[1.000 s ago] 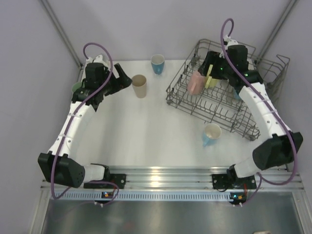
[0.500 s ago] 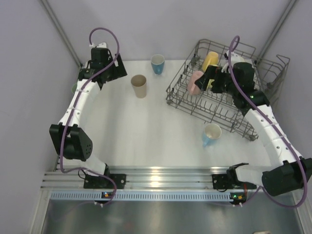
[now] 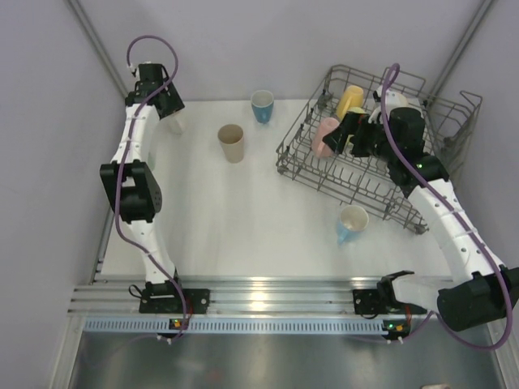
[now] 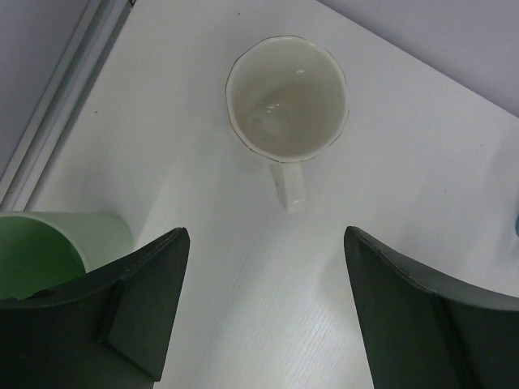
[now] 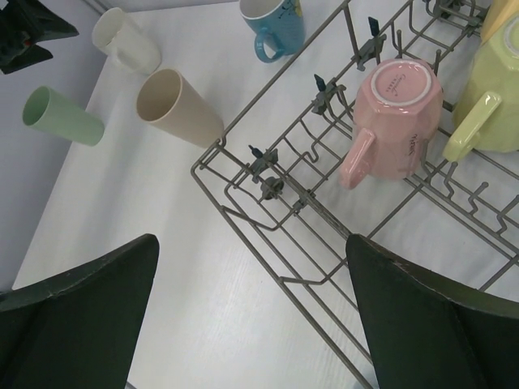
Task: Load the cups into the dish rack
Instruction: Grab a cup with the left arm
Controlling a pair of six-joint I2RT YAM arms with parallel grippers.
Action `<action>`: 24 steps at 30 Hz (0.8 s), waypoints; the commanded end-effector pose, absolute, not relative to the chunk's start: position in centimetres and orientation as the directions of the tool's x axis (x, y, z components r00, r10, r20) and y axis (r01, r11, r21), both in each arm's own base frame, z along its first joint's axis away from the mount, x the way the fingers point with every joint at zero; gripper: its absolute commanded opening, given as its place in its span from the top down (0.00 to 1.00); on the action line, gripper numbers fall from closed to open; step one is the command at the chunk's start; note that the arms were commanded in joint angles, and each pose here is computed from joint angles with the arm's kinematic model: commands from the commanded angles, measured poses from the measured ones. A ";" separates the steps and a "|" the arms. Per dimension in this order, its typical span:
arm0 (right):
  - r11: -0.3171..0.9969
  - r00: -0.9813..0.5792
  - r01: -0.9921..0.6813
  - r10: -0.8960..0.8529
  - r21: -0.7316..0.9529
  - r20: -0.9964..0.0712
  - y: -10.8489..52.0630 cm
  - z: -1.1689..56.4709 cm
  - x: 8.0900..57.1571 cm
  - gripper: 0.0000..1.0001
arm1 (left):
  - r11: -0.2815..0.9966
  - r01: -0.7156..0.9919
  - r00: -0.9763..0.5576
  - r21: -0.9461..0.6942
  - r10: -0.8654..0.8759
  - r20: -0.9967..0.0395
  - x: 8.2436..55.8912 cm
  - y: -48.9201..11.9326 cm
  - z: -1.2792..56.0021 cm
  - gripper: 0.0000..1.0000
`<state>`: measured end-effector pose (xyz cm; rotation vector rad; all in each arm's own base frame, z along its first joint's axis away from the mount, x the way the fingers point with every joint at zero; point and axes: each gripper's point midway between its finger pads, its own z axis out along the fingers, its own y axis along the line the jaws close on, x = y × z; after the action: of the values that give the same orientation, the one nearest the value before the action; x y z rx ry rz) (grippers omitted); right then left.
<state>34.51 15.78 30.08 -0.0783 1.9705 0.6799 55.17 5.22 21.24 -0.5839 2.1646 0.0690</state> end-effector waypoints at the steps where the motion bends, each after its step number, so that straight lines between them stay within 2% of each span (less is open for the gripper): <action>1: 0.827 -0.418 -0.398 0.221 0.396 -0.881 16.1 32.3 34.1 0.01 | 0.855 -0.492 -0.450 -0.165 -0.411 -0.793 56.7 6.3 22.1 0.19; 9: 0.822 -0.430 -0.409 0.209 0.396 -0.878 16.4 31.7 34.0 0.01 | 0.822 -0.541 -0.431 -0.178 -0.453 -0.781 59.9 8.4 19.0 0.21; 16: 0.821 -0.450 -0.406 0.203 0.402 -0.869 16.7 30.9 34.5 0.01 | 0.810 -0.571 -0.430 -0.136 -0.436 -0.791 60.1 10.0 18.0 0.21; 24: 0.815 -0.462 -0.409 0.203 0.410 -0.864 17.0 30.5 35.1 0.01 | 0.823 -0.536 -0.470 -0.188 -0.475 -0.744 61.2 9.7 14.9 0.25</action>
<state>34.50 16.19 29.16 -0.1091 1.9899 0.6943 59.95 9.57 14.45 -0.7494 2.1744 0.1330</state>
